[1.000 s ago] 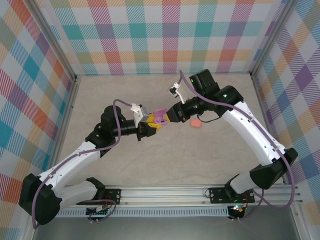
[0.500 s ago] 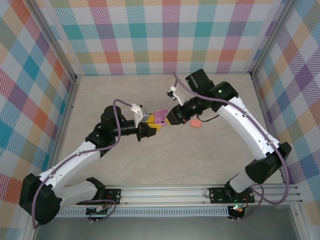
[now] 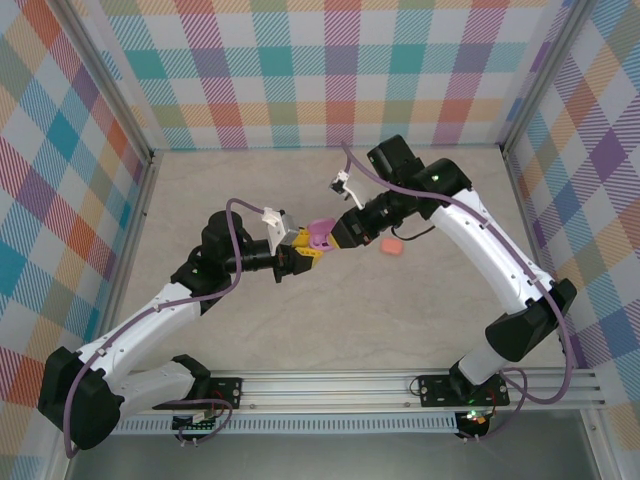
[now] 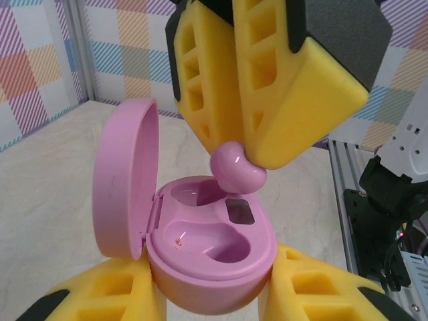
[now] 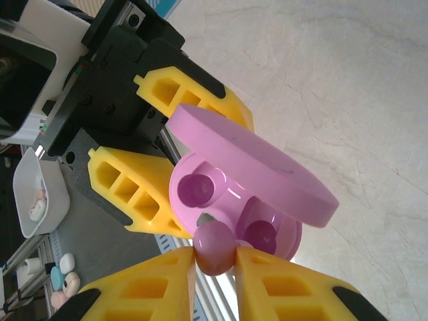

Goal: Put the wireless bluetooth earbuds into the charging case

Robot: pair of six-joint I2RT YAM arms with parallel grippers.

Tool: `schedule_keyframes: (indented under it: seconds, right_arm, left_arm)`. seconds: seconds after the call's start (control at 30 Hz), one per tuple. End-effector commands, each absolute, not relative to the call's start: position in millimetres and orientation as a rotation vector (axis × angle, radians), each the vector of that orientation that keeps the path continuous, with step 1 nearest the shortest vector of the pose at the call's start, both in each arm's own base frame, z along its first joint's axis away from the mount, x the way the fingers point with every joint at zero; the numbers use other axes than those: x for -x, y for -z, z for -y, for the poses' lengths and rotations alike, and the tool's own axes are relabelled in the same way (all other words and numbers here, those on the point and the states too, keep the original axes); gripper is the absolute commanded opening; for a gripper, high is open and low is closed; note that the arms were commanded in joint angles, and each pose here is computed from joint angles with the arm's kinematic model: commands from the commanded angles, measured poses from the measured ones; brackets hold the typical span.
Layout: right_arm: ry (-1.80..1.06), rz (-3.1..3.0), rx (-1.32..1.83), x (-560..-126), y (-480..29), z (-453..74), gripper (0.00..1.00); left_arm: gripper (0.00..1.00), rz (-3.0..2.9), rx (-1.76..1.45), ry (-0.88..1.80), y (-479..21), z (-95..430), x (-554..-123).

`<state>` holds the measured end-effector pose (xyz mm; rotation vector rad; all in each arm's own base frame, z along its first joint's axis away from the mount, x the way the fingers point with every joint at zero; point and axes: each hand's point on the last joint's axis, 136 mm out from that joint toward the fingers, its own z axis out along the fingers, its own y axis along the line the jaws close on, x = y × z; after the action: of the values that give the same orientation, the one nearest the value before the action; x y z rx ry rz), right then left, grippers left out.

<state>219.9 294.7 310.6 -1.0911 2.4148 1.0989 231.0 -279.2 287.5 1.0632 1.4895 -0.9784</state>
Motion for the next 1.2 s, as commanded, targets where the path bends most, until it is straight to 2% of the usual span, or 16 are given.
schedule_keyframes:
  seconds: [0.0,0.23,0.6,0.93,1.17]
  right_arm:
    - [-1.076,-2.423,1.111,-222.0,-308.7,-294.9,0.23]
    - [-1.074,-2.458,1.119,-224.0,-301.9,-296.3,0.23]
    - [-1.062,-2.443,1.113,-225.2,-310.5,-295.7,0.43]
    - [-0.965,-2.329,1.047,-233.9,-339.5,-287.2,0.46]
    - [-0.952,-2.307,0.861,-263.5,-345.3,-272.9,0.43]
  left_arm:
    - [0.12,-1.397,-1.088,0.981,-311.5,280.4,-227.2]
    - [0.12,-1.396,-1.094,0.99,-311.9,281.2,-225.0]
    - [0.12,-1.394,-1.094,0.988,-313.0,281.6,-225.2]
    - [0.12,-1.42,-1.06,0.958,-304.5,278.8,-230.9]
    - [0.12,-1.446,-1.029,0.95,-300.5,274.3,-230.5]
